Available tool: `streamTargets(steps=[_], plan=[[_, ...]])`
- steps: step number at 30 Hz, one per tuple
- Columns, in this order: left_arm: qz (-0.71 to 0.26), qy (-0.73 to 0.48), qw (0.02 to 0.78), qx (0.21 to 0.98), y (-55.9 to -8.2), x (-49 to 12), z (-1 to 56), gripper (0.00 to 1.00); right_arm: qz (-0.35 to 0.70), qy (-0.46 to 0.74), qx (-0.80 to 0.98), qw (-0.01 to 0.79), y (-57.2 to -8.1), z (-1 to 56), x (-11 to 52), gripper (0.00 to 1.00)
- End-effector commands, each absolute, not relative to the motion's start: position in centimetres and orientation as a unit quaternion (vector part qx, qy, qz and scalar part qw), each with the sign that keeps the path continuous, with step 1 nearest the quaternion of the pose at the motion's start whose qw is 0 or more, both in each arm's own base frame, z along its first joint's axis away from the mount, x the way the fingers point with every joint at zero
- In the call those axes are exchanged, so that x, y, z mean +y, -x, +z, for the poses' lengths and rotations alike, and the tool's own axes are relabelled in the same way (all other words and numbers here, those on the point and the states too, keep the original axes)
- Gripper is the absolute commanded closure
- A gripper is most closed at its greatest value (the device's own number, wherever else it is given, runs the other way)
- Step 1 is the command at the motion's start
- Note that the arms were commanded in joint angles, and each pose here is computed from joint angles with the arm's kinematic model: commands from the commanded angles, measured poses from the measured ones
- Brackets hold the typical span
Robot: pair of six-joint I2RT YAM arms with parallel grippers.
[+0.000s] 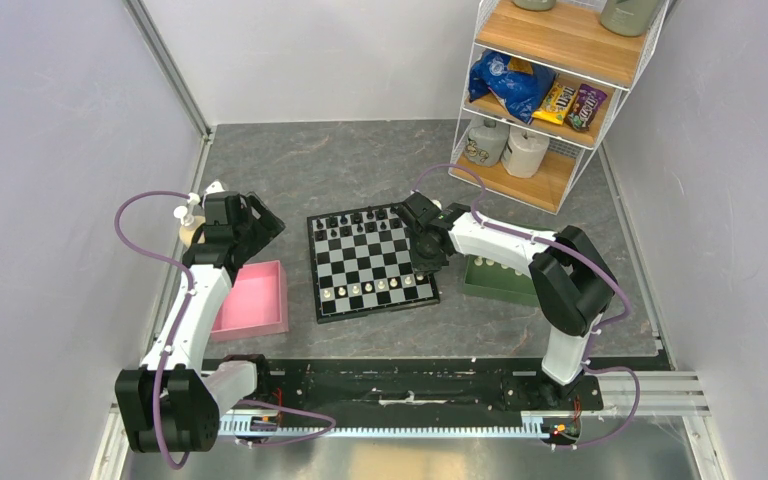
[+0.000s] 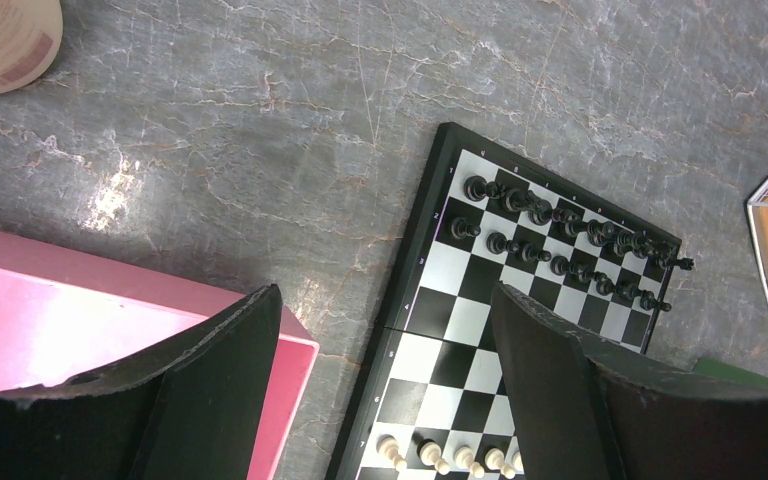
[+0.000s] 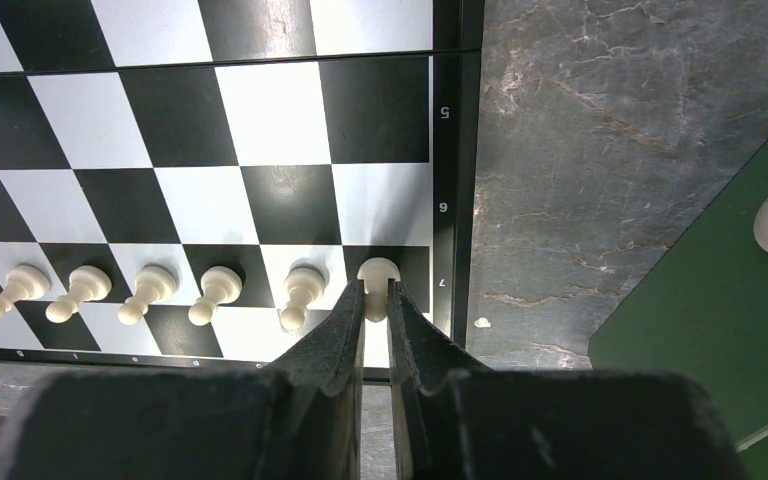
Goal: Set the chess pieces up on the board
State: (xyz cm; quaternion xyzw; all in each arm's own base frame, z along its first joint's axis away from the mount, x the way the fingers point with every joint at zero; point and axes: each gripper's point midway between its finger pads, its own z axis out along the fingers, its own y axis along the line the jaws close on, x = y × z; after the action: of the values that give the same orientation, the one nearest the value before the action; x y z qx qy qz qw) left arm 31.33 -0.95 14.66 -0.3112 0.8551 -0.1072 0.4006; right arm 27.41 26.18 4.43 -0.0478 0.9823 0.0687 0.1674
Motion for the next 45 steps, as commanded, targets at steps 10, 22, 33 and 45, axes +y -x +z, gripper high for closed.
streamTargets(steps=[10, 22, 33, 45], plan=[[-0.109, 0.305, 0.413, 0.851, -31.6, -0.8, 15.3, 0.16, 0.063, 0.054, 0.982, 0.172, -27.6, 5.3, 26.0, 0.84], [-0.111, 0.304, 0.413, 0.851, -31.7, -0.9, 15.4, 0.16, 0.068, 0.060, 0.982, 0.167, -27.4, 5.4, 26.3, 0.83], [-0.110, 0.304, 0.414, 0.851, -31.7, -0.9, 15.4, 0.16, 0.077, 0.063, 0.981, 0.165, -27.6, 5.4, 26.8, 0.71], [-0.113, 0.300, 0.418, 0.850, -31.8, -1.0, 15.8, 0.16, 0.091, 0.064, 0.969, 0.221, -29.3, 9.3, 27.1, 0.63]])
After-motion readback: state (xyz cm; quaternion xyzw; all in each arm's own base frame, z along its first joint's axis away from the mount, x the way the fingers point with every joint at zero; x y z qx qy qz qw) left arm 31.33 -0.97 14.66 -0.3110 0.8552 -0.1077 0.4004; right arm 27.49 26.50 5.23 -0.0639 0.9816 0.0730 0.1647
